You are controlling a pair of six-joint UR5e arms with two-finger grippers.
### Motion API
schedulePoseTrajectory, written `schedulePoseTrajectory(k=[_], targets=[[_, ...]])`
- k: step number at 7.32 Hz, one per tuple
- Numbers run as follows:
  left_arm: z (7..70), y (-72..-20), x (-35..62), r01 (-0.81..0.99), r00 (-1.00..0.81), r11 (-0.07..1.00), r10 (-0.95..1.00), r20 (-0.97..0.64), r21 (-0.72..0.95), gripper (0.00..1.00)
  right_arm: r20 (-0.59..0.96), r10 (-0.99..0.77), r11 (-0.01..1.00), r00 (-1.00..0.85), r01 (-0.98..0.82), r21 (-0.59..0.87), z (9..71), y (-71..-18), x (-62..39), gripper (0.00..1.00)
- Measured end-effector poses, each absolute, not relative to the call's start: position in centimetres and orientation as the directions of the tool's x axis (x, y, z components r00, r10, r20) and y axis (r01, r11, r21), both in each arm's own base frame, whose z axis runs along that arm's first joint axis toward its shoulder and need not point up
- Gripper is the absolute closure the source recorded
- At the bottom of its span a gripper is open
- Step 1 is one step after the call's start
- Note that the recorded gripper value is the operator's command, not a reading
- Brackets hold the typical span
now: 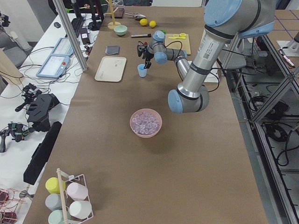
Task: Mash ice and strawberries in cup
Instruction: 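Open the left gripper to drop the ice cube into the cup, then move the left gripper back over the pink ice bowl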
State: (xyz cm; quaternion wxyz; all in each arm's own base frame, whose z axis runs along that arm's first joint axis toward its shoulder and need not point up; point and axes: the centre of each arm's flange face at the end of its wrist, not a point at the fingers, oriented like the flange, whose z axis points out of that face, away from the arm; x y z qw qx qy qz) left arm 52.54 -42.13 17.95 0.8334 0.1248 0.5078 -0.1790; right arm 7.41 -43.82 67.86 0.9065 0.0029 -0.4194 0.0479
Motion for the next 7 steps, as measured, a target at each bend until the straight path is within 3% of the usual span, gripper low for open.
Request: schedulePoseTrajectory(k=[3,7], targets=[[16.4,-42.8,45.3,0.408,0.522,0.905,-0.122,-0.844,0.121,0.03,0.759,0.076,0.996,0.647,-0.089,-0.024,67.4,-44.6,7.4,0.0],[27.3,-46.2,30.2,0.205,0.71,0.94,0.05,-0.703,0.273,0.03,0.756,0.072,0.996,0.65,-0.088,-0.02,67.4,-44.6,7.4,0.0]])
